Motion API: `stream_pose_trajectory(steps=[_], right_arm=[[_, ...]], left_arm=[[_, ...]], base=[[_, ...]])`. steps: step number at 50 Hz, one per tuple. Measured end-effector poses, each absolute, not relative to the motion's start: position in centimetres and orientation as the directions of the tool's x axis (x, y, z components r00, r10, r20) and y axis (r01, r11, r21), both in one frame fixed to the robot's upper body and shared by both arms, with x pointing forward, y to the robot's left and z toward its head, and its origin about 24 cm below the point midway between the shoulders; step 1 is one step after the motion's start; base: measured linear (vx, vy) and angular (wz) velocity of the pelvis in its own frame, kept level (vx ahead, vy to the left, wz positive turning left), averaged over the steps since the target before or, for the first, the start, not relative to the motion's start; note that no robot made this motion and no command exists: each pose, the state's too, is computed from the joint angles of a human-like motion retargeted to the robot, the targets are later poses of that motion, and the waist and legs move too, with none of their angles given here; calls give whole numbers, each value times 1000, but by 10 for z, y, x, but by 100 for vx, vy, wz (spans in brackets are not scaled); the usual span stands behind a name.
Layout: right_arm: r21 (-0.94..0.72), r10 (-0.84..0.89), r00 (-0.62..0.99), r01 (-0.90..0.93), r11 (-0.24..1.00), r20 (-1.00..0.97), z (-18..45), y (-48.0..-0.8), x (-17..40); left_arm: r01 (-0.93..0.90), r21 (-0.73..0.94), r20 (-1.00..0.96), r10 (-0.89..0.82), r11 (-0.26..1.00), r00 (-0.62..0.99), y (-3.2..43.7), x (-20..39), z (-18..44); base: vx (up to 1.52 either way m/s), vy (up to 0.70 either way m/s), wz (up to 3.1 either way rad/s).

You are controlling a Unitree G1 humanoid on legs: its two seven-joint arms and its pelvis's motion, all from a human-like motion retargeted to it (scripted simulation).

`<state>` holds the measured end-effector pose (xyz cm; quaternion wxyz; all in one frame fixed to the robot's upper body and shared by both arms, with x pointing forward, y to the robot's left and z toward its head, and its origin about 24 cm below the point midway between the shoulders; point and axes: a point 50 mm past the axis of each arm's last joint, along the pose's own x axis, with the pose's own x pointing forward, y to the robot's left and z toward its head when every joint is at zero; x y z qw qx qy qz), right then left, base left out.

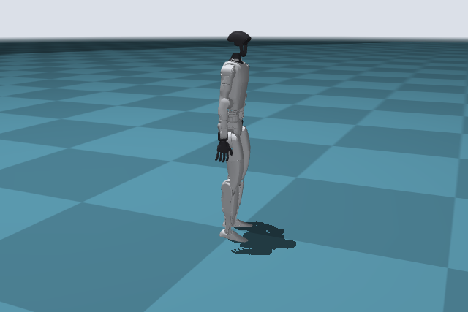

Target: Upper body actions

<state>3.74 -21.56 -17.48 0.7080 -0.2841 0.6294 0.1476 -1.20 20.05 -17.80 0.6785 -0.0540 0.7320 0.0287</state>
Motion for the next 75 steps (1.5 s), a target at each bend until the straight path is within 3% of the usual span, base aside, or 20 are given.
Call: stream_pose_trajectory(steps=[8,15,19,22,27,33,39,46,51,55,59,64,75], right_arm=[[-310,-244,236,-301,902,-940,-162,-256,64],[-341,-384,319,184,922,-867,-131,-321,97],[-126,-423,469,542,831,-775,-105,-344,140],[128,-473,610,688,715,-635,-73,-357,184],[356,-607,727,687,633,-321,6,-377,248],[225,-687,721,656,720,94,117,-379,284],[91,-634,487,746,659,601,234,-352,272],[45,-316,151,844,534,937,312,-300,230],[51,17,-69,860,508,997,338,-249,191],[164,247,-301,875,455,921,344,-214,159],[255,320,-398,878,405,860,345,-202,148],[210,190,-302,896,392,934,346,-217,168],[133,-366,40,891,434,930,306,-284,228]], left_arm=[[-146,-43,-993,-58,988,-103,199,-19,-177],[-151,-9,-996,-22,989,-85,209,-14,-176],[-175,6,-998,-6,985,-68,215,-8,-176],[-193,11,-998,-2,981,-64,216,-7,-175],[-203,15,-997,0,979,-76,217,-11,-175],[-211,17,-995,-5,977,-104,216,-19,-175],[-218,21,-991,-8,976,-130,216,-26,-174],[-212,26,-992,-2,977,-130,217,-27,-174],[-210,27,-992,1,977,-126,217,-25,-174],[-209,25,-992,-1,978,-123,216,-24,-174],[-201,25,-993,1,979,-118,215,-22,-175],[-199,23,-994,1,980,-112,214,-21,-175],[-215,22,-992,-6,976,-126,212,-26,-175]], base=[[-2,-2,0],[0,-1,2],[1,-1,3],[0,0,0],[0,0,0],[0,0,0],[0,0,0],[0,0,0],[0,0,0],[0,0,0],[0,0,0],[0,0,0],[0,0,0]])
